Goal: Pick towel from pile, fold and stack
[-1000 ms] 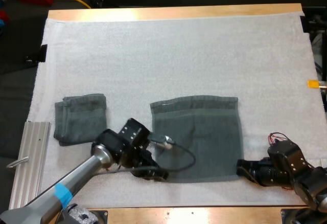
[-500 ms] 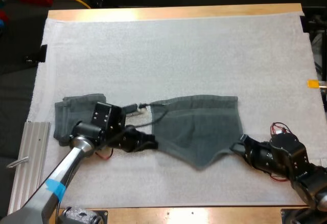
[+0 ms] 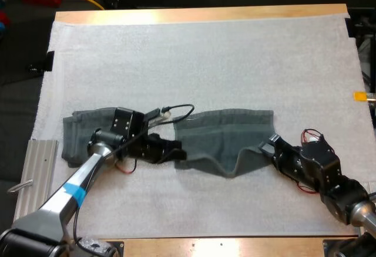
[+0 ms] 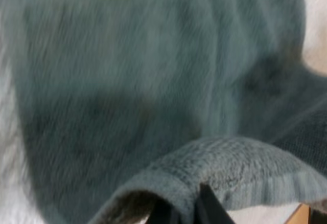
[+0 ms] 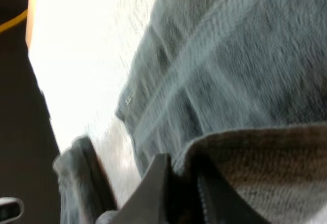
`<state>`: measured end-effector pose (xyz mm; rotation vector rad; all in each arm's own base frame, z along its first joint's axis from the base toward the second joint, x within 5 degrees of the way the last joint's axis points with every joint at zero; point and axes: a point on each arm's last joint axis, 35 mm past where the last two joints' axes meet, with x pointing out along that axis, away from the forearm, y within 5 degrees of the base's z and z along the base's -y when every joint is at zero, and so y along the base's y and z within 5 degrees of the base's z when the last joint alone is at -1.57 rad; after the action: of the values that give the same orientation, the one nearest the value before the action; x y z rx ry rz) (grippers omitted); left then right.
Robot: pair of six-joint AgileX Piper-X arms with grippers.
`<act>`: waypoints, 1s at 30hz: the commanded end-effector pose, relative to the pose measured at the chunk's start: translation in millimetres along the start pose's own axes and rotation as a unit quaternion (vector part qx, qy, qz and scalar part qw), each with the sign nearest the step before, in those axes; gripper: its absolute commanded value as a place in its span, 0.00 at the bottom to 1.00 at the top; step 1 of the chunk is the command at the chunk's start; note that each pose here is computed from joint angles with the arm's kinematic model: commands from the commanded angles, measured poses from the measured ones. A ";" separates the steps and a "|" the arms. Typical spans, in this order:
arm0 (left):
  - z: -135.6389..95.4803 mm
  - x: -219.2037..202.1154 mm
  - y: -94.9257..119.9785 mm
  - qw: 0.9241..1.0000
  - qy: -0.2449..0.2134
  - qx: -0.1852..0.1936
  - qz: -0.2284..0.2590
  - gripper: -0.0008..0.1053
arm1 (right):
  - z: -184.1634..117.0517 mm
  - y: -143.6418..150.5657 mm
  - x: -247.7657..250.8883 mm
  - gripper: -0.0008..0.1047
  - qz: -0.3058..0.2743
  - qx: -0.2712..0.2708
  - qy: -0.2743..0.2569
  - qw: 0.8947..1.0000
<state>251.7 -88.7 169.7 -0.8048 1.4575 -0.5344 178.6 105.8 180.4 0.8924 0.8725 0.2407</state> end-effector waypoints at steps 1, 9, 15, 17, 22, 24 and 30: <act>4.0 -0.7 -3.0 1.000 -0.008 0.006 -0.002 0.01 | 3.1 5.1 0.6 0.01 0.009 -0.002 -0.015 1.000; 20.4 5.7 -2.5 0.999 -0.035 0.011 0.028 0.01 | 7.8 3.1 11.2 0.01 -0.003 -0.002 -0.065 0.998; 27.3 7.1 -3.3 0.997 -0.065 0.024 0.035 0.01 | 13.4 -3.7 21.1 0.01 -0.012 0.008 -0.081 0.997; 28.9 6.9 -4.0 0.996 -0.074 0.029 0.036 0.01 | 17.9 -6.3 23.2 0.01 -0.008 0.013 -0.082 0.996; 33.2 6.2 -5.7 0.993 -0.099 0.042 0.042 0.01 | 27.4 -12.5 27.1 0.01 0.000 0.025 -0.087 0.996; 34.6 6.0 -6.3 0.992 -0.107 0.046 0.044 0.01 | 29.8 -15.8 28.3 0.01 -0.005 0.030 -0.089 0.996; 37.6 6.0 -6.9 0.990 -0.124 0.053 0.049 0.01 | 34.0 -20.2 30.8 0.01 -0.005 0.036 -0.092 0.995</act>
<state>287.0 -91.8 165.5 -0.6884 1.2449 -0.4288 217.5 89.1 154.0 0.9556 0.7377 0.1013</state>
